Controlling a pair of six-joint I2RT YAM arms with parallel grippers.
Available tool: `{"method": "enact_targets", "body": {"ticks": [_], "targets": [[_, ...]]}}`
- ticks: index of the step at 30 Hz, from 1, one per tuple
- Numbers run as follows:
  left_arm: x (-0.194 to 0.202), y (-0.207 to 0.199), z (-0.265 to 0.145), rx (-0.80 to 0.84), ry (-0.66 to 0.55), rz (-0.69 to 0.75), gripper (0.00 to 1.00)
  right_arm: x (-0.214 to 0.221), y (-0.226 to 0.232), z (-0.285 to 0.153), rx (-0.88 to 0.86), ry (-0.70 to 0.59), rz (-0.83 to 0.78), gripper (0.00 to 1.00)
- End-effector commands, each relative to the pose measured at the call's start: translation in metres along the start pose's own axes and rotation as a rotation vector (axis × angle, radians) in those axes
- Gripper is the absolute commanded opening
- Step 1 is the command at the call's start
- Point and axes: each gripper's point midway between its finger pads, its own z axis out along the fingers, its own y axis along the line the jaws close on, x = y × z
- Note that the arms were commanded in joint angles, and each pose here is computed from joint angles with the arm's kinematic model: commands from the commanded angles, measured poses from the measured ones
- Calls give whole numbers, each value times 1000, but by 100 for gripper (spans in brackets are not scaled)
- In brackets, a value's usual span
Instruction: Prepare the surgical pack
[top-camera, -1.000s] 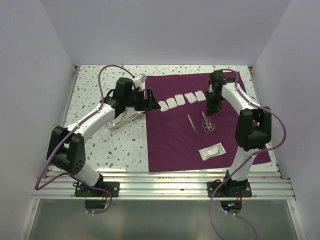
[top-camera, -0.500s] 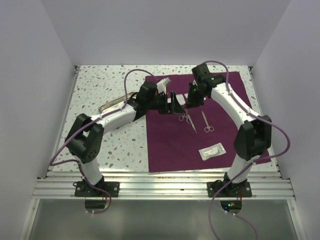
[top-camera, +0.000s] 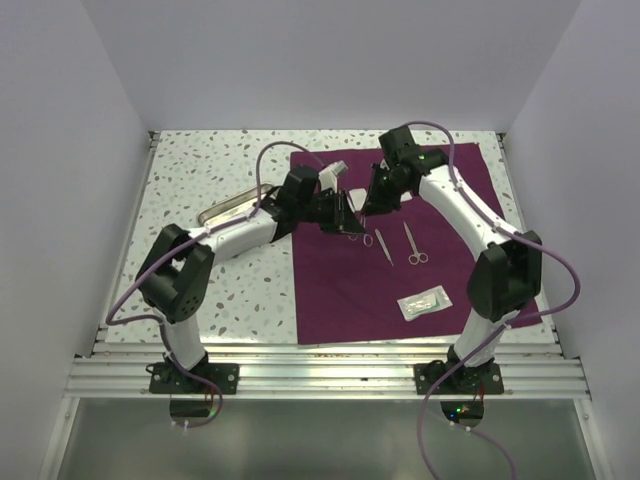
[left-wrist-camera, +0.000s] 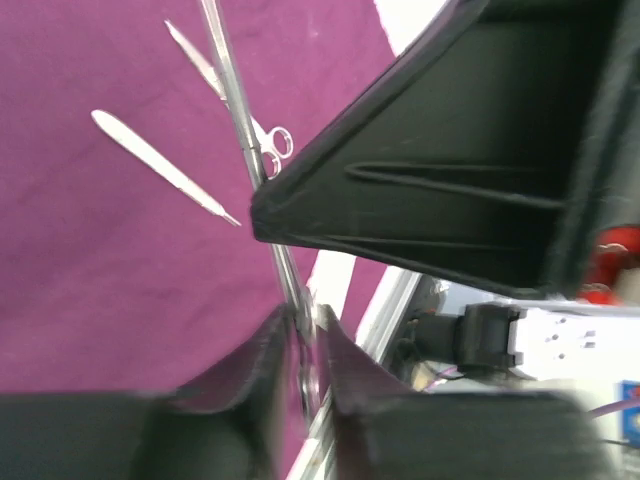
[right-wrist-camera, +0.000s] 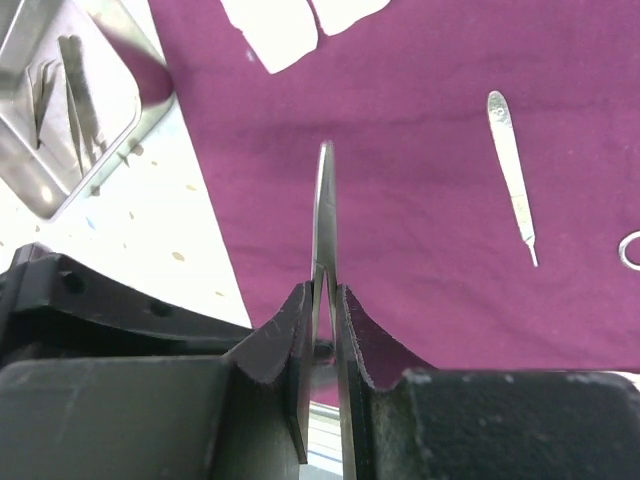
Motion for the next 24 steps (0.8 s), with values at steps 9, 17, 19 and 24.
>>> {"method": "enact_targets", "body": {"ticks": [9,17,19,24], "targets": [[-50,74,-77,-418,-25,218,0,-40,11,-38,29,-130,-96,45],[-71,169,-219,-1298,90,497,0,-53,-73,-15,223,-71,-203,53],[-62,189,-232,-1407,169,527,0,-54,-81,-8,242,-64,-246,53],[-51,220,-244,-1576,241,515,0,-50,-98,10,288,26,-278,51]]}}
